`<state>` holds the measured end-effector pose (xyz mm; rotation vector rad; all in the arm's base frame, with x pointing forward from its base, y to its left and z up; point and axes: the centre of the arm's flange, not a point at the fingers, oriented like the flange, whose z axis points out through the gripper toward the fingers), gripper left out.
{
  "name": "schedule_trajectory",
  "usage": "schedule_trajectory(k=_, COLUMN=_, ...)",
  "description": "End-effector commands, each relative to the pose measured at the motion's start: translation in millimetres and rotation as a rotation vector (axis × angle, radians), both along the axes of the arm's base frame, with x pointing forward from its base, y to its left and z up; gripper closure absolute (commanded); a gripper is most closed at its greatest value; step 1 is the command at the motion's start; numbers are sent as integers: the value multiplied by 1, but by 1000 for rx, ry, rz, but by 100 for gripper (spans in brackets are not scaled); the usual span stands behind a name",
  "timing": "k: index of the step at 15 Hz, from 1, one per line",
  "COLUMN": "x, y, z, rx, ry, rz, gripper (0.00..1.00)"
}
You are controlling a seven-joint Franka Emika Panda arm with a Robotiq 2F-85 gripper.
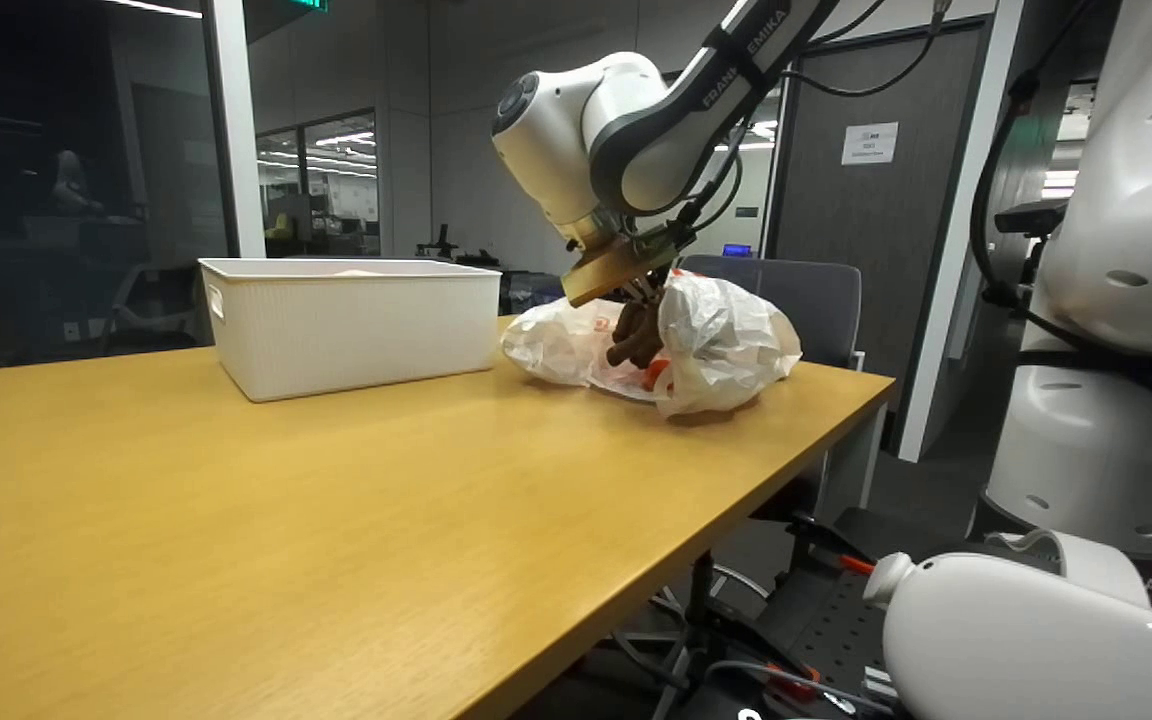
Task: Put the two shirts in the white basket and then put the yellow container and toy moose in the plastic bag
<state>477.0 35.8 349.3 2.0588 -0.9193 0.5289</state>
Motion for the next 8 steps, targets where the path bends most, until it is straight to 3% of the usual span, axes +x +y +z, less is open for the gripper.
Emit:
schedule_trajectory(k=1, x=18, y=-7, z=-12, rx=-112, ry=35, rz=-27, gripper=96)
schedule_trajectory(k=4, x=22, y=-14, z=-29, rx=-140, ry=88, rz=-36, gripper=96)
schedule_trajectory(k=5, x=23, y=-15, z=-33, rx=-134, ry=98, rz=-40, gripper=90)
schedule_trajectory(k=6, x=23, y=-15, z=-36, rx=-129, ry=100, rz=-43, gripper=70)
schedule_trajectory(k=8, x=24, y=-14, z=-39, rx=-129, ry=103, rz=-43, gripper=56)
